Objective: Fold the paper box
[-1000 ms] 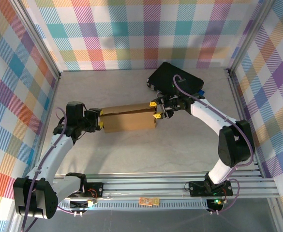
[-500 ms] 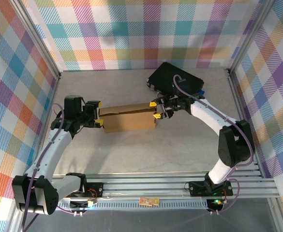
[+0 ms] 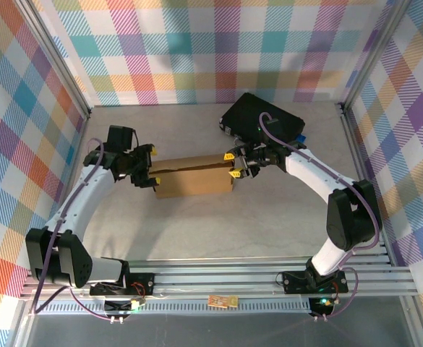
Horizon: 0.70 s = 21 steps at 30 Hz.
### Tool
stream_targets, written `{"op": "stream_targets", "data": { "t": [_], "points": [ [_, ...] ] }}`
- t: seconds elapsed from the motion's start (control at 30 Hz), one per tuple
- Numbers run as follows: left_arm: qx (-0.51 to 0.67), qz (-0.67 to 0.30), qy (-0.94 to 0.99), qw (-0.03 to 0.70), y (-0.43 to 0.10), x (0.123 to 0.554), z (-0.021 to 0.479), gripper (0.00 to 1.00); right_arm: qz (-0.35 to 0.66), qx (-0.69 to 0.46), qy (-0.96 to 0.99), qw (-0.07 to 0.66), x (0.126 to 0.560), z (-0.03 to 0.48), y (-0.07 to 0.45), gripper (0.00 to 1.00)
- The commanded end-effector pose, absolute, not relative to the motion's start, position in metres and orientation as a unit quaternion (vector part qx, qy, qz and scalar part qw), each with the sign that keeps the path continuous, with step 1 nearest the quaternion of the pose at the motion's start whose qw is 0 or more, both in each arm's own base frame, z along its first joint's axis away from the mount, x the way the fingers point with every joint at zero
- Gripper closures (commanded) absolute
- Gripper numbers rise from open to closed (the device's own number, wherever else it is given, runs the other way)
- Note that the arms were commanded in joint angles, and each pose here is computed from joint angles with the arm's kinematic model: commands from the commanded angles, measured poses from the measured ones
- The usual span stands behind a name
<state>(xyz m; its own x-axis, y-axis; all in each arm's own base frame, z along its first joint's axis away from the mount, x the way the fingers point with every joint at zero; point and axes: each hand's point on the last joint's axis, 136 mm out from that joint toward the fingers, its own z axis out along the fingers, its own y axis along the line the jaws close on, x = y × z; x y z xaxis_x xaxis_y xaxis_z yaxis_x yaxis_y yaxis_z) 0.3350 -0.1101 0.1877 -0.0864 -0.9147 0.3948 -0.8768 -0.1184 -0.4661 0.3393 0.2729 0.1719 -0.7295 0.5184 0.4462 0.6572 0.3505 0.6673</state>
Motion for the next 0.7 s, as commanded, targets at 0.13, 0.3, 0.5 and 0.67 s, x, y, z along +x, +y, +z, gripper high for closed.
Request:
{"op": "stream_targets", "data": {
  "t": [0.13, 0.3, 0.5, 0.67],
  "points": [
    [-0.707, -0.246, 0.663, -0.002, -0.114, 0.323, 0.163, 0.17, -0.367, -0.404, -0.83, 0.113, 0.317, 0.127, 0.257, 0.54],
    [-0.726, -0.214, 0.653, -0.003, -0.109, 0.329, 0.158, 0.16, -0.366, -0.404, -0.83, 0.115, 0.316, 0.126, 0.257, 0.54],
    [-0.734, -0.177, 0.656, -0.002, -0.104, 0.336, 0.161, 0.15, -0.368, -0.404, -0.83, 0.115, 0.317, 0.126, 0.258, 0.54],
    [-0.737, -0.159, 0.657, -0.02, -0.109, 0.336, 0.148, 0.16, -0.368, -0.405, -0.829, 0.116, 0.318, 0.125, 0.258, 0.54]
  ]
}}
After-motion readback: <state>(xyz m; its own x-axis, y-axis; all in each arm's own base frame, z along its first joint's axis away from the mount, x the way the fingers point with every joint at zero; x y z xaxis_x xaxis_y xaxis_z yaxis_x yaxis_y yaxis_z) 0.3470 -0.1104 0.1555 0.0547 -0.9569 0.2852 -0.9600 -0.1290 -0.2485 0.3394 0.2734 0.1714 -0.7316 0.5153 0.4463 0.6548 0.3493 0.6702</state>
